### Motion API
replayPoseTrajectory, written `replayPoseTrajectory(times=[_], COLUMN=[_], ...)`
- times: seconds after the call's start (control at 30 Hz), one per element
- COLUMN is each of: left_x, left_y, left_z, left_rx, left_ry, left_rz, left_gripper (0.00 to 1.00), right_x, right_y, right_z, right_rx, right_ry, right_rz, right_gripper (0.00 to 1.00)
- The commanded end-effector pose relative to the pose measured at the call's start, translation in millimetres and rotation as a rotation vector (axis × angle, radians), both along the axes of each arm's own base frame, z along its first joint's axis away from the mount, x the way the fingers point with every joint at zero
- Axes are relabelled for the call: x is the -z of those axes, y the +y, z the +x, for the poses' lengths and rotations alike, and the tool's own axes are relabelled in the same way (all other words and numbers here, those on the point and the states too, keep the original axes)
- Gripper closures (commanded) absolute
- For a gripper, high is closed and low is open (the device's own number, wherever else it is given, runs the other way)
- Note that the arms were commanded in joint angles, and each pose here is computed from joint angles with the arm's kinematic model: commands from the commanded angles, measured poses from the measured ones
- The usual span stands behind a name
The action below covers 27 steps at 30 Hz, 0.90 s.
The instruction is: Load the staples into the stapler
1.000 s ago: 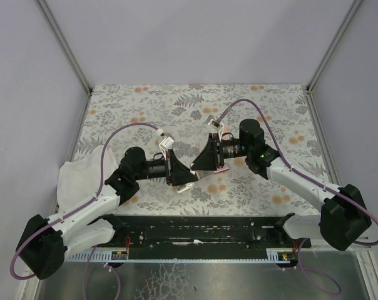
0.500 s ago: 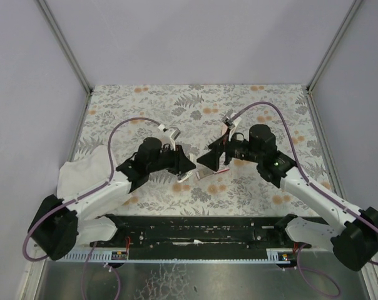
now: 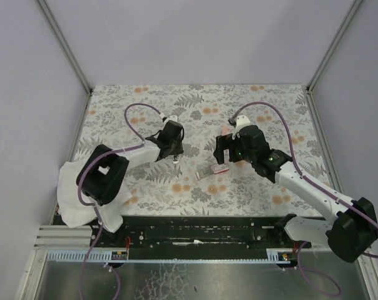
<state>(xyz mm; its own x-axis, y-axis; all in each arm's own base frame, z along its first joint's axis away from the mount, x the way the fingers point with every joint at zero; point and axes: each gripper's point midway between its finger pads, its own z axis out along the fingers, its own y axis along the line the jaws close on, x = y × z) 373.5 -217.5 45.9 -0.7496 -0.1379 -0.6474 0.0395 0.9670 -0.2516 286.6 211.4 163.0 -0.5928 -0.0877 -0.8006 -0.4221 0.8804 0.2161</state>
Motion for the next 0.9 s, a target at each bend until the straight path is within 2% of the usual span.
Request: replayPoseTrajectory(times=[0.0, 0.07, 0.13, 0.23, 0.37, 0.63, 0.87], left_x=[-1.1, 4.2, 9.2, 15.1, 13.9, -6.8, -76.9], left_y=[19.5, 21.1, 21.8, 21.3, 19.6, 18.0, 40.6], left_z=[28.2, 31.6, 33.0, 31.2, 29.8, 24.9, 11.0], left_rx=[-0.115, -0.126, -0.129, -0.126, -0.112, -0.076, -0.103], left_ry=[-0.053, -0.052, -0.042, -0.027, -0.028, -0.075, -0.216], left_rz=[0.084, 0.083, 0.082, 0.082, 0.067, 0.019, -0.084], left_gripper=[1.0, 0.96, 0.88, 0.66, 0.46, 0.21, 0.09], right_x=[5.6, 12.1, 19.2, 28.7, 34.7, 35.9, 48.0], right_y=[-21.1, -24.6, -27.2, -27.4, -23.7, -18.1, -16.2], right_z=[10.9, 11.4, 12.3, 13.7, 16.5, 32.0, 72.5], right_rx=[0.116, 0.136, 0.152, 0.163, 0.163, 0.183, 0.278], right_ry=[-0.025, -0.017, -0.003, 0.019, 0.038, 0.061, 0.105], right_rz=[-0.061, -0.077, -0.091, -0.106, -0.107, -0.14, -0.229], right_gripper=[0.01, 0.01, 0.01, 0.01, 0.01, 0.03, 0.06])
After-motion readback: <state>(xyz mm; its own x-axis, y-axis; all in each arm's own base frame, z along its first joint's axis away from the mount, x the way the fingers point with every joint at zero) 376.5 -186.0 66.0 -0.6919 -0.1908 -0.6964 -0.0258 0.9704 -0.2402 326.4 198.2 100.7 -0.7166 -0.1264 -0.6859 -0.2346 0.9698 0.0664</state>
